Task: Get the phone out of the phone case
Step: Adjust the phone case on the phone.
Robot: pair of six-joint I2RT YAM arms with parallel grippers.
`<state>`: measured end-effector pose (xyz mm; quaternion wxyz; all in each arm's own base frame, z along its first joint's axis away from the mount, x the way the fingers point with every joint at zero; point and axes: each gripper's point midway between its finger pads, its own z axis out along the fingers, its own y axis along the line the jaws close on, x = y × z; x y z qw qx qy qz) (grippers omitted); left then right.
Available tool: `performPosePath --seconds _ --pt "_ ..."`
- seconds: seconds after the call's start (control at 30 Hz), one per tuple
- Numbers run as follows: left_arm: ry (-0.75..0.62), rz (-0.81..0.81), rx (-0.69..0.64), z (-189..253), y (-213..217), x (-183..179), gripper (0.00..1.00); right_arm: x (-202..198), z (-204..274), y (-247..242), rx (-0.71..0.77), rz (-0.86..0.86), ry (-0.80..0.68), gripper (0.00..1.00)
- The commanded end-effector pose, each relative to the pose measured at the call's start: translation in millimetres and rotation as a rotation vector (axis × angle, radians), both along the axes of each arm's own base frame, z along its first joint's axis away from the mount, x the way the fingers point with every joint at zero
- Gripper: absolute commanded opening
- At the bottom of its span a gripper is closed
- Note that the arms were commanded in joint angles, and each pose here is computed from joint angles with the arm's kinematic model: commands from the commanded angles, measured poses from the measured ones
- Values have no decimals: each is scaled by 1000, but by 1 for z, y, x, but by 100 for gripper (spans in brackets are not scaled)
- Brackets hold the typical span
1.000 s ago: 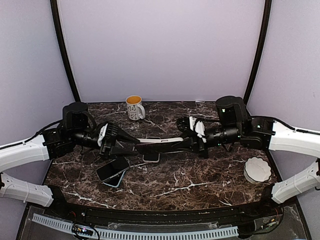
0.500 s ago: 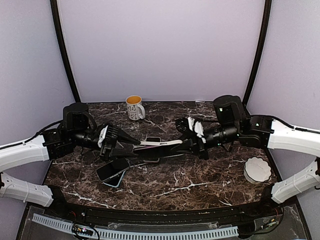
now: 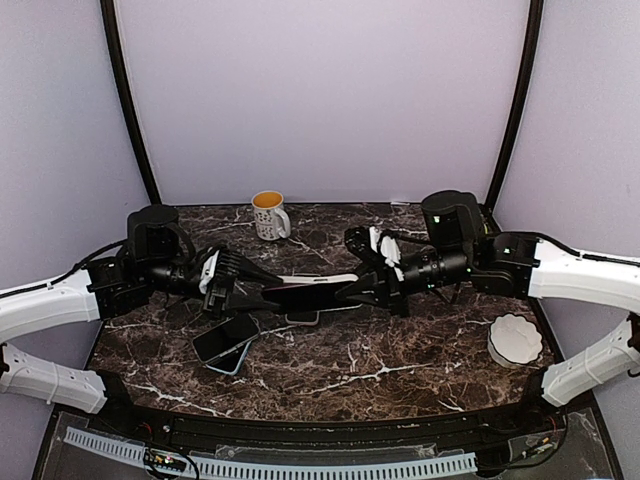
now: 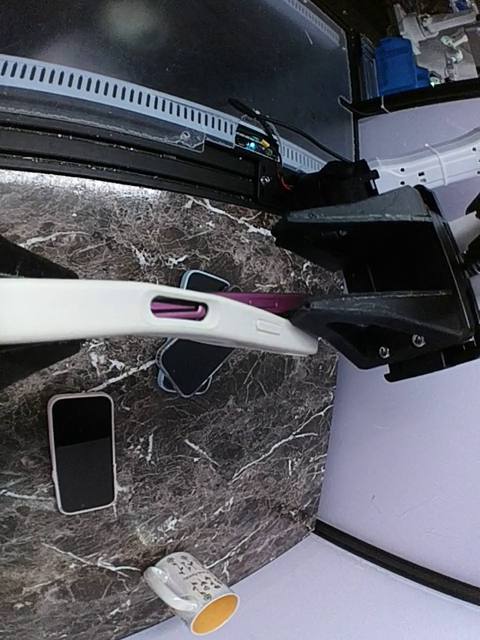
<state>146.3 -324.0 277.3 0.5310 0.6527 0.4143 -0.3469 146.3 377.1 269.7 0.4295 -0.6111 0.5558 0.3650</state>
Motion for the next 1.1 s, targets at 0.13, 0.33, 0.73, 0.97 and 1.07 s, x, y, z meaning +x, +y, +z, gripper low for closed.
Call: performPosePath --seconds 0.13,0.33,0.73,0.97,1.07 --pt "25 63 107 -31 2 8 34 -3 117 12 393 5 -127 0" --pt "22 77 128 -36 2 11 29 7 134 21 470 -28 -105 0" --pt "36 63 131 -38 1 8 28 -11 136 46 493 117 -146 0" --pt "62 44 131 -39 -1 6 29 -26 106 80 406 158 -253 0" --pt "64 41 131 -40 -1 5 29 -26 101 91 388 162 -264 0"
